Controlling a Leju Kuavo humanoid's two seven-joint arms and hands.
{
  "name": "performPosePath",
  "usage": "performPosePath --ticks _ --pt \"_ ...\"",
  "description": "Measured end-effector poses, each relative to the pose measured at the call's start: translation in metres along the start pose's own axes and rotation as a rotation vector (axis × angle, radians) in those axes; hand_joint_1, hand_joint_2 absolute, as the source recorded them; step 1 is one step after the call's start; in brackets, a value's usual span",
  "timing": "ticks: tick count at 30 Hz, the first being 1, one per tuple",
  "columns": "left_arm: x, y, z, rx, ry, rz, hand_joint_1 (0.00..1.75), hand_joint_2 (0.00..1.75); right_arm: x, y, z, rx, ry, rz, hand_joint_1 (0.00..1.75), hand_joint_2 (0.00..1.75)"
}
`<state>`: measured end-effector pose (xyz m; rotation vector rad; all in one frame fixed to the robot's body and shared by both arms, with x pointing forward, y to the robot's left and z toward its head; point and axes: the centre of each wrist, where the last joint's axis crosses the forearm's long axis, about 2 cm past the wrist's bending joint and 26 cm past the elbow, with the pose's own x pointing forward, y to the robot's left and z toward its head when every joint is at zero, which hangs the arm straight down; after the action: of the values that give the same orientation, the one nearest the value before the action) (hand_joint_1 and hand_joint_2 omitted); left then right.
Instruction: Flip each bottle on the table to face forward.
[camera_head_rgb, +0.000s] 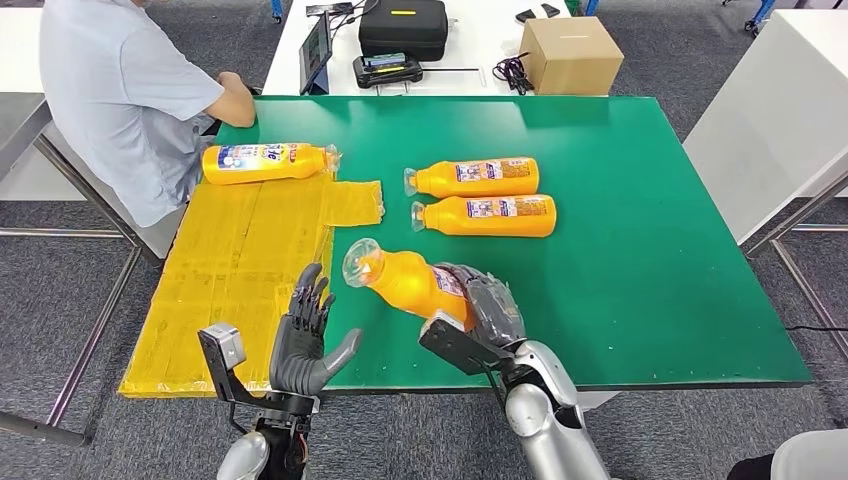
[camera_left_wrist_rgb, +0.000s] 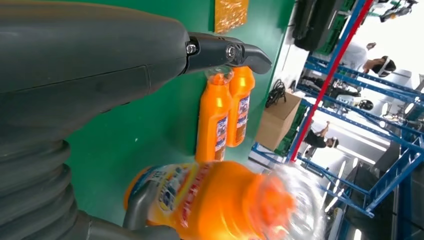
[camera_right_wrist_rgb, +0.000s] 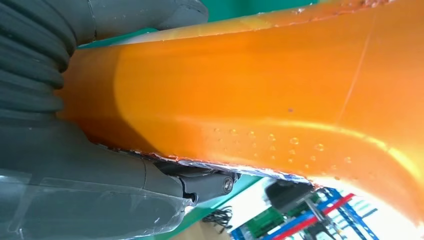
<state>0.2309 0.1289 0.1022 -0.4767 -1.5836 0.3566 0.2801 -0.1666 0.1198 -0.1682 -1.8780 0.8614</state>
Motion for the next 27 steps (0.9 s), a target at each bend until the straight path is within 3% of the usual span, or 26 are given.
performPosePath --ticks 9,20,27 --pt "-0.004 -0.002 -0.003 -0.027 0.003 0.028 0.00 1.75 0.017 0.017 -0.008 0.022 -0.048 -0.049 1.75 1.75" --pt "-0.005 -0.010 -0.008 -0.083 -0.005 0.051 0.00 1.75 0.016 0.039 -0.016 0.085 -0.028 -0.074 1.75 1.75" --pt "-0.012 -0.010 -0.013 -0.098 0.041 0.027 0.00 1.75 0.025 0.055 -0.022 0.126 -0.054 -0.047 1.75 1.75"
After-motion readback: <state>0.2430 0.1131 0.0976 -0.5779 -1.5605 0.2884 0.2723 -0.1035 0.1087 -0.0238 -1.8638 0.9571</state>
